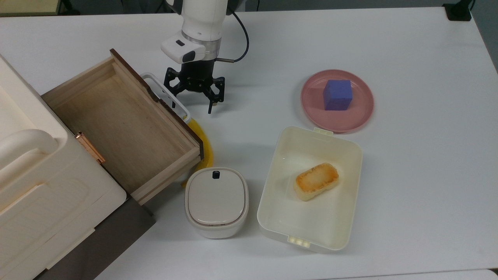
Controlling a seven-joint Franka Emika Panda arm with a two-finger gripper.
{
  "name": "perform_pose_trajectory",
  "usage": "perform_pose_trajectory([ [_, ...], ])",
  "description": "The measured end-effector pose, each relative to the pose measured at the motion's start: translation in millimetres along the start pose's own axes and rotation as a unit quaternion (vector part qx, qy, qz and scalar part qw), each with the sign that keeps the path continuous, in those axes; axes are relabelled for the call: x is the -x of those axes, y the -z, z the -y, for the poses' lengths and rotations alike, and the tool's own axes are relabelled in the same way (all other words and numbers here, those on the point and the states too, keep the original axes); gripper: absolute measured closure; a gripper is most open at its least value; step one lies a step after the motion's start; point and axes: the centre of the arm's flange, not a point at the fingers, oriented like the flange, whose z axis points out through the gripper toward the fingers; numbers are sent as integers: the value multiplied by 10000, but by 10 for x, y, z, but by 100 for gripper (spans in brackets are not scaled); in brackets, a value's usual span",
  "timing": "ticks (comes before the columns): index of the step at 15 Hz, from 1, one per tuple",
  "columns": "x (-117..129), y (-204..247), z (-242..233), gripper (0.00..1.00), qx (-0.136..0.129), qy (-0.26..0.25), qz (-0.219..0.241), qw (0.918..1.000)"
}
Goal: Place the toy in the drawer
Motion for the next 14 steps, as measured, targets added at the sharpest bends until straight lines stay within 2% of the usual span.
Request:
perform_pose_trajectory([
  [7, -14, -128, -245, 1, -260, -518, -424, 9974],
  [10, 5, -133, -239, 1, -228, -297, -492, 9981],
  [14, -5, -113, -365, 2, -248, -286, -698, 9968],
])
